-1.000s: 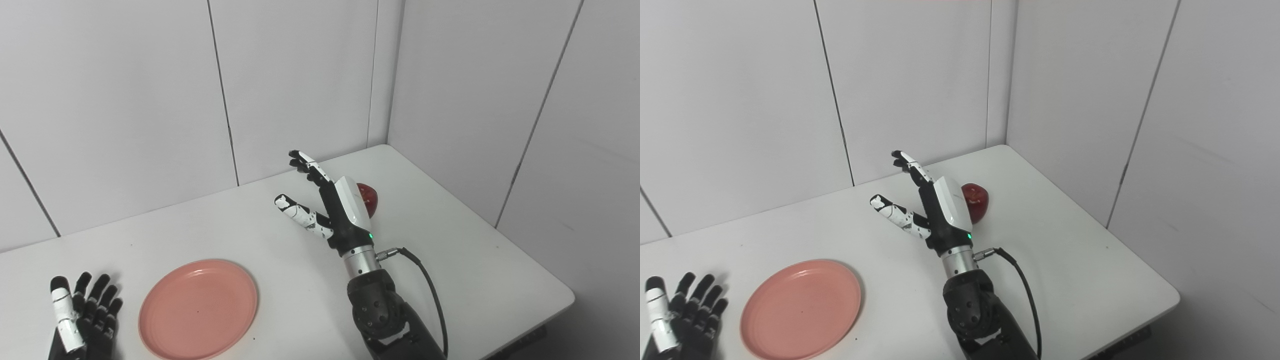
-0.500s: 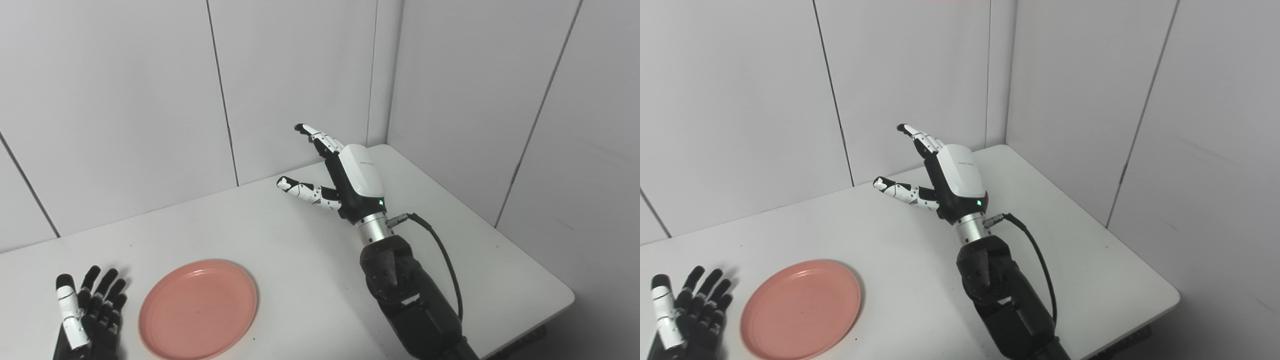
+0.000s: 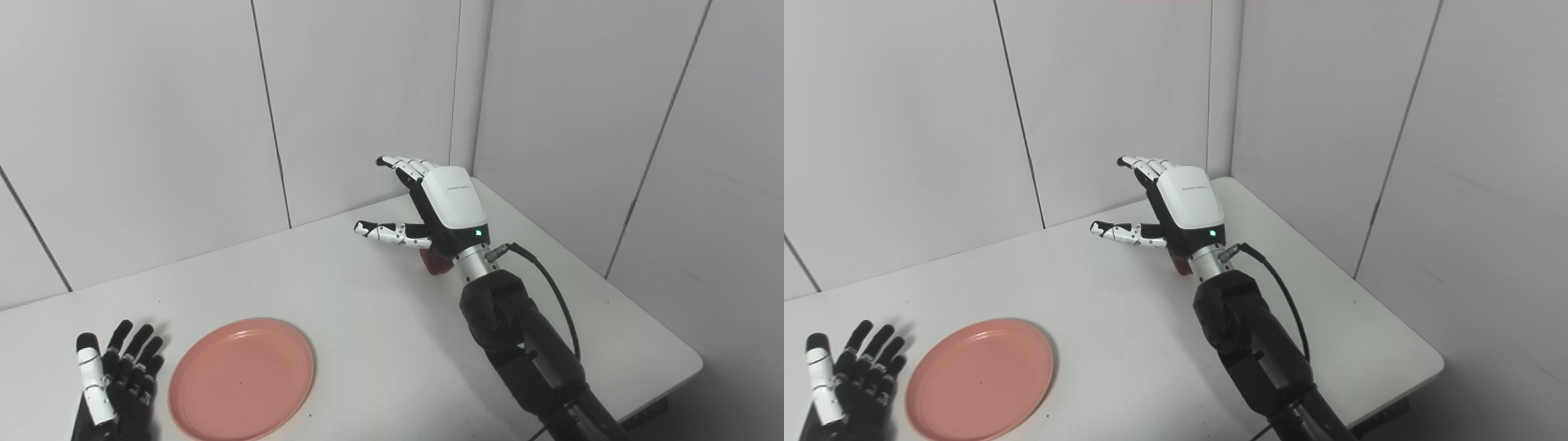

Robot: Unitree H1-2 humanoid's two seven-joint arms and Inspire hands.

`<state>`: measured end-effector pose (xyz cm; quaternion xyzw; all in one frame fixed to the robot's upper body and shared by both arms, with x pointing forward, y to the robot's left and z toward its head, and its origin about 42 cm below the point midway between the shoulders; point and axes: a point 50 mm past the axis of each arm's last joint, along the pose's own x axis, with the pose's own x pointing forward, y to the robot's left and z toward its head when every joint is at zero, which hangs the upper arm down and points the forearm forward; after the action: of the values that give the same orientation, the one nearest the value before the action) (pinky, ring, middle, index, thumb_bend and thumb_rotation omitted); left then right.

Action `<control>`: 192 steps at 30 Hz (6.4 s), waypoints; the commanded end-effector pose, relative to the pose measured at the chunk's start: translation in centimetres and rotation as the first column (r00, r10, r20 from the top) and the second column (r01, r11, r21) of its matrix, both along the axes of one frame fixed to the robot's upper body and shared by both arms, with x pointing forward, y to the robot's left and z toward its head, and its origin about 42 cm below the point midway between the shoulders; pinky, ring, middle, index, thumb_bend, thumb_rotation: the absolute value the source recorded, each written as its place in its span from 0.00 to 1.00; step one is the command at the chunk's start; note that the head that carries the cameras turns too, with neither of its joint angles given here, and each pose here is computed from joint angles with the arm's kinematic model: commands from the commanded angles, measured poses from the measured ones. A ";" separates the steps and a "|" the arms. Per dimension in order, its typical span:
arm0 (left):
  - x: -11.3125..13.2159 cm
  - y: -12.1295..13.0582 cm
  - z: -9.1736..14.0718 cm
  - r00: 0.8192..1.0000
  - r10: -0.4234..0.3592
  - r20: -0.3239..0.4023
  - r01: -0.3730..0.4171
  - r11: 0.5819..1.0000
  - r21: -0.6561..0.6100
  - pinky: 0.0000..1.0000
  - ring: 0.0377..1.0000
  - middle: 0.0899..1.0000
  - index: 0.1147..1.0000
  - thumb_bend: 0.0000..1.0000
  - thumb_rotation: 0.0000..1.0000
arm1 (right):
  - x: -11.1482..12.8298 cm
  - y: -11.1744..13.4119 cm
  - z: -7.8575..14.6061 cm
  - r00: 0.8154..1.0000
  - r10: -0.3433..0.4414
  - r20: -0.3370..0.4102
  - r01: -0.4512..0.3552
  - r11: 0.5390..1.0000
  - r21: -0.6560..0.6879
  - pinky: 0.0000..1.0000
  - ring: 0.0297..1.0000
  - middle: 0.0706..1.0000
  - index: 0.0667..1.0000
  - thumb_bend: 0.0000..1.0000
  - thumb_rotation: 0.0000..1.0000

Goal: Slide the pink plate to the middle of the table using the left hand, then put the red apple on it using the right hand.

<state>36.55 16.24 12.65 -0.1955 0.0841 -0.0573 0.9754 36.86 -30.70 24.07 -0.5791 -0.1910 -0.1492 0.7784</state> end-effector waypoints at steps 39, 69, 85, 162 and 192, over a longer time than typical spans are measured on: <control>0.2 -0.3 0.1 1.000 -0.009 0.012 0.009 1.000 0.008 0.95 0.88 0.85 0.84 0.72 1.00 | 2.8 -5.4 -2.0 0.964 -0.247 -0.094 0.237 0.965 -0.112 0.70 0.76 0.76 0.75 0.74 0.90; -0.7 -1.6 0.0 0.999 -0.017 0.037 0.016 0.999 0.038 0.86 0.83 0.84 0.81 0.71 0.94 | 2.3 -7.8 -3.8 0.956 -0.246 -0.157 0.226 0.965 -0.136 0.69 0.74 0.75 0.75 0.70 0.83; -0.6 -1.6 0.3 0.999 -0.026 0.046 0.024 0.998 0.050 0.86 0.83 0.84 0.81 0.70 0.96 | 2.3 -7.7 -3.8 0.945 -0.261 -0.195 0.239 0.962 -0.133 0.69 0.74 0.76 0.76 0.70 0.86; -1.3 -2.2 0.4 0.999 -0.022 0.035 0.020 0.998 0.054 0.84 0.83 0.83 0.78 0.67 0.95 | 2.9 -7.2 -5.7 0.975 -0.131 -0.181 0.122 0.991 -0.059 0.15 0.18 0.25 0.49 0.46 0.62; -1.4 -3.5 0.6 0.999 -0.032 0.032 0.030 0.998 0.058 0.85 0.83 0.82 0.77 0.64 0.95 | 3.5 -4.2 -1.4 0.996 0.043 -0.073 -0.049 0.995 -0.082 0.09 0.12 0.16 0.39 0.46 0.61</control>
<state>35.12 13.87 12.59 -0.1629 0.0752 -0.0662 0.9815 39.14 -35.24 18.74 -0.6122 -0.1157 -0.0943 0.7765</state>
